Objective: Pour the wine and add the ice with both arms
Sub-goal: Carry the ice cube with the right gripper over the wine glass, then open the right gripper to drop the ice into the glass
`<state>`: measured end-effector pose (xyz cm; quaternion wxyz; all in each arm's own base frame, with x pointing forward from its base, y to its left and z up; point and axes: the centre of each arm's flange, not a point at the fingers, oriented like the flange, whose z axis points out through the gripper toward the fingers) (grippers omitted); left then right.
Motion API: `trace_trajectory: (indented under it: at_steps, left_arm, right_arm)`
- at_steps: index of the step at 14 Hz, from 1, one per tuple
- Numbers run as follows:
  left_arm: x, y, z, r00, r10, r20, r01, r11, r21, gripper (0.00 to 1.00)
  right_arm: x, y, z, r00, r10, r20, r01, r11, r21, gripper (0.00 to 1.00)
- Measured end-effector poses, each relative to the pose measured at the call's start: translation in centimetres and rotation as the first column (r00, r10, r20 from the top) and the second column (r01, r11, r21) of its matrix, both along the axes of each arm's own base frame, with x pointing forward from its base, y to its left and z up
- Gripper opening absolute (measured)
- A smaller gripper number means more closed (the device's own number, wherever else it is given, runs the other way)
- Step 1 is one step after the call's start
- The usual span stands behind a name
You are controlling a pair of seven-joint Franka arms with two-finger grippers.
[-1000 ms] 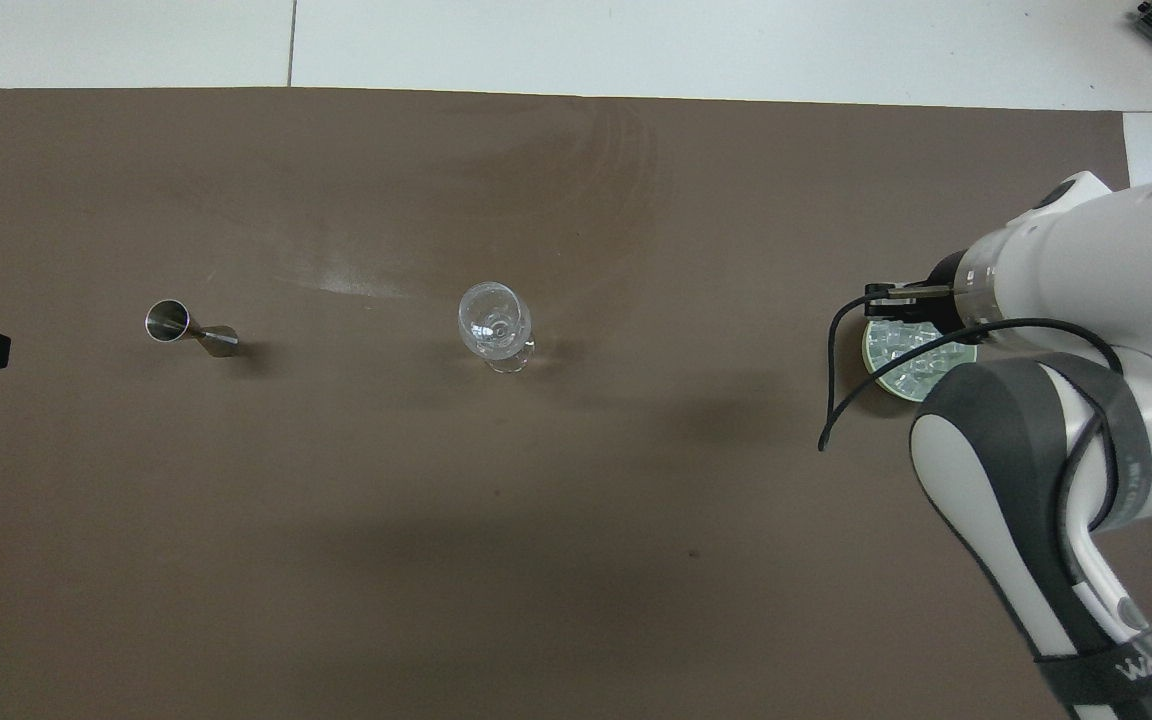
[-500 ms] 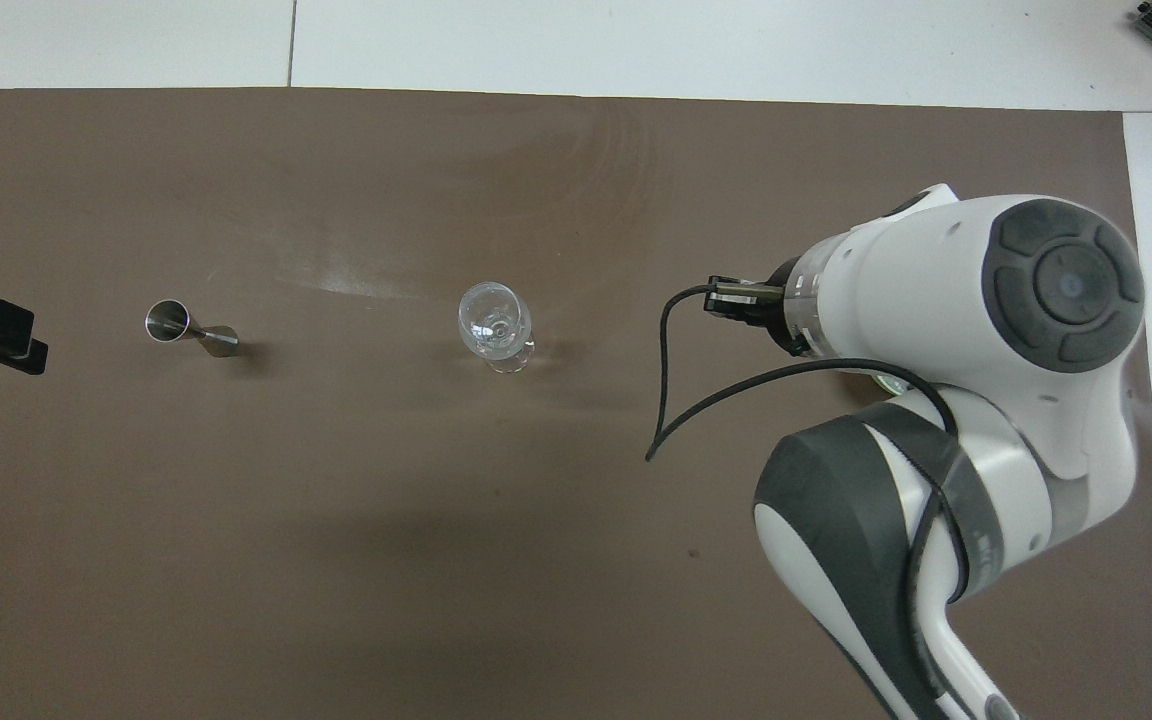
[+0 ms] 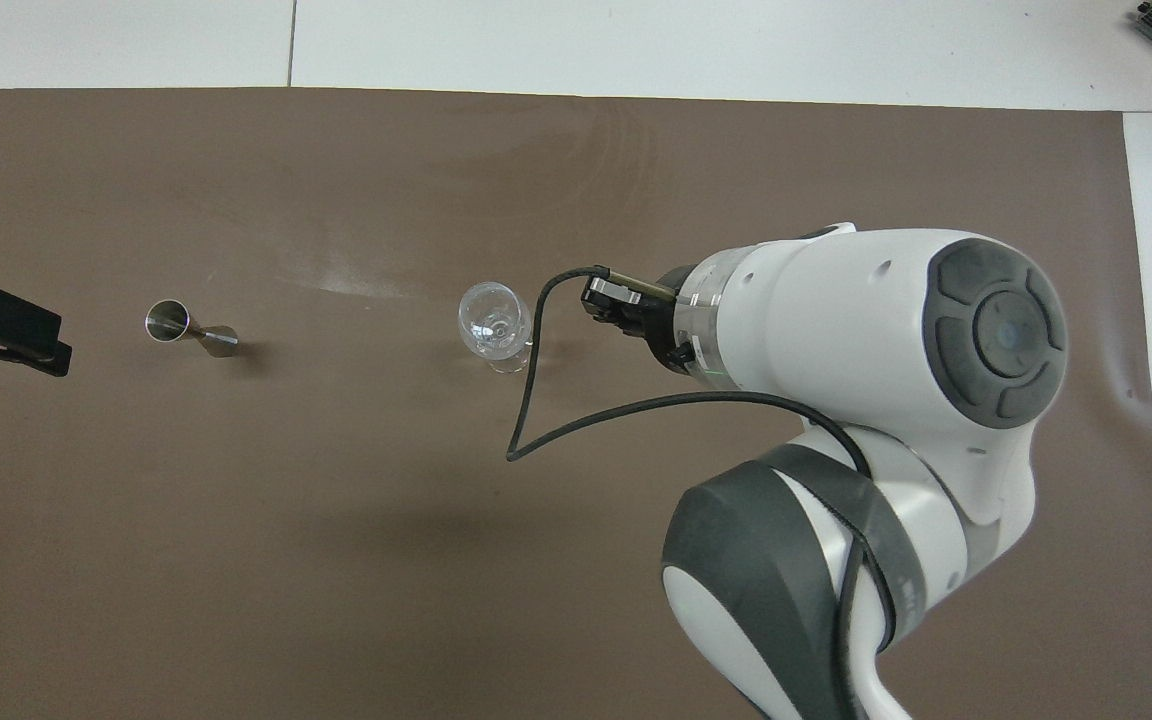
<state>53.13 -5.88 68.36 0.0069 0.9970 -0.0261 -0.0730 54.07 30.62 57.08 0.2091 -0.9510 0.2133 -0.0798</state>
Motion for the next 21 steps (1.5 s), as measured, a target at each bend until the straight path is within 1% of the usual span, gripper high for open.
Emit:
trace_trajectory:
  at_steps: [3, 5, 8, 10, 12, 13, 14, 17, 18, 21]
  left_arm:
    - [0.0, 0.0, 0.0, 1.0, 0.0, 0.0, 0.0, 1.0, 0.0, 1.0]
    - [0.0, 0.0, 0.0, 1.0, 0.001, 0.002, -0.001, 1.0, 0.0, 1.0]
    - [0.2, 0.3, 0.0, 1.0, 0.006, 0.009, -0.006, 1.0, -0.001, 1.0]
    - [0.5, 0.3, -0.3, 1.0, 0.005, 0.019, -0.005, 1.0, -0.002, 1.0]
    - [1.2, 0.2, -1.5, 1.0, 0.004, 0.02, -0.004, 1.0, -0.003, 1.0]
    - [1.5, 0.2, -2.3, 1.0, 0.005, 0.018, -0.005, 1.0, -0.003, 1.0]
    - [1.9, 0.3, -3.3, 1.0, 0.008, 0.014, -0.008, 1.0, -0.002, 1.0]
    - [2.6, 0.8, -5.8, 1.0, 0.018, -0.004, -0.018, 1.0, 0.0, 1.0]
    - [2.7, 0.8, -5.8, 1.0, 0.019, -0.003, -0.019, 1.0, -0.001, 1.0]
    - [2.6, 0.9, -5.6, 1.0, 0.02, 0.005, -0.02, 1.0, -0.001, 1.0]
  right_arm:
    - [-0.3, 2.0, -0.3, 0.99, -0.133, -0.047, 0.137, 0.988, 0.076, 0.26]
    - [-0.1, 3.4, -0.9, 0.975, -0.205, -0.082, 0.215, 0.966, 0.142, 0.26]
    - [1.0, 4.0, -2.3, 0.957, -0.267, -0.112, 0.286, 0.933, 0.218, 0.26]
    - [1.8, 4.1, -3.4, 0.95, -0.285, -0.126, 0.307, 0.924, 0.229, 0.26]
    - [2.0, 4.9, -4.8, 0.947, -0.282, -0.152, 0.311, 0.924, 0.223, 0.26]
    - [1.8, 5.7, -5.5, 0.946, -0.281, -0.161, 0.312, 0.922, 0.228, 0.26]
    - [1.6, 6.9, -6.1, 0.948, -0.276, -0.158, 0.309, 0.92, 0.243, 0.26]
    - [0.0, 10.3, -8.0, 0.953, -0.246, -0.179, 0.286, 0.925, 0.25, 0.26]
    - [-0.1, 10.6, -8.3, 0.953, -0.242, -0.183, 0.283, 0.927, 0.248, 0.26]
    - [0.4, 10.0, -8.8, 0.949, -0.253, -0.187, 0.294, 0.925, 0.241, 0.26]
